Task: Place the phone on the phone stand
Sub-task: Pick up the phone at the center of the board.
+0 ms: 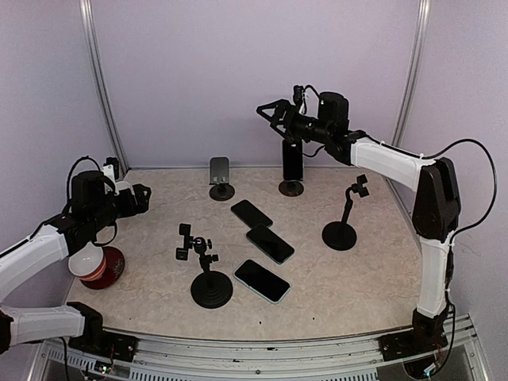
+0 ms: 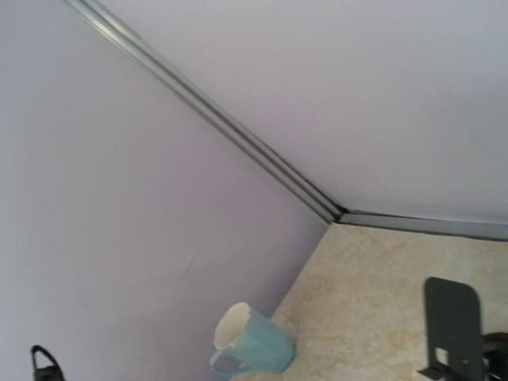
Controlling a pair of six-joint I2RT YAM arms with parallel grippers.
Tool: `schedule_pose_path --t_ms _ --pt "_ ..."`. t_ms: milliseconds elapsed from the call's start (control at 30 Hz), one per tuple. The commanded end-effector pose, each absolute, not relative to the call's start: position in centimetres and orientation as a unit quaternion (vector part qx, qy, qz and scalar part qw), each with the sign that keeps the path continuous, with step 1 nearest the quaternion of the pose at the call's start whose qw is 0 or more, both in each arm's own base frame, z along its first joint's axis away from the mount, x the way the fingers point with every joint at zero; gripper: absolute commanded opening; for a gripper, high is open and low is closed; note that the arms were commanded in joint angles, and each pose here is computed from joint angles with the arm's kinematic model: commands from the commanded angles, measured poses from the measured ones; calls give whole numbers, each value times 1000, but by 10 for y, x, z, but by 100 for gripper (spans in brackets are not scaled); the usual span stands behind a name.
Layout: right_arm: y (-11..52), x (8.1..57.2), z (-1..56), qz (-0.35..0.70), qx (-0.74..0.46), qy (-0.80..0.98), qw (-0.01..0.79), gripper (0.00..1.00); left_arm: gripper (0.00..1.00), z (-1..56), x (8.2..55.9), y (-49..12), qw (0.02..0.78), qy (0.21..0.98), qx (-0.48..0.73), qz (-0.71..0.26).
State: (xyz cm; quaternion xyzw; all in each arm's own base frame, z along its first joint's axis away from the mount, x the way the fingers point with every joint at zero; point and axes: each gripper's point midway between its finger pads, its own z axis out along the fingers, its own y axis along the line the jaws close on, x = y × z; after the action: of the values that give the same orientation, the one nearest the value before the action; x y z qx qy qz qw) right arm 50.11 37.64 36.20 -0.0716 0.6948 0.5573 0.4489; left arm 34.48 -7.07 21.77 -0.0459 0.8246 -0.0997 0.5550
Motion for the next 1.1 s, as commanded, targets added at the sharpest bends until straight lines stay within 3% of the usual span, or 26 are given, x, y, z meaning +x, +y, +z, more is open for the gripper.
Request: schedule_pose_path --t_ms 0,567,1067 --pt "365 510 346 530 -68 713 454 100 99 229 343 -65 573 811 -54 -99" --pt "347 533 265 410 -92 779 465 100 99 252 336 -82 545 828 -61 -120" --pt "339 530 231 313 -182 801 476 100 99 273 295 -181 496 857 -49 -132"
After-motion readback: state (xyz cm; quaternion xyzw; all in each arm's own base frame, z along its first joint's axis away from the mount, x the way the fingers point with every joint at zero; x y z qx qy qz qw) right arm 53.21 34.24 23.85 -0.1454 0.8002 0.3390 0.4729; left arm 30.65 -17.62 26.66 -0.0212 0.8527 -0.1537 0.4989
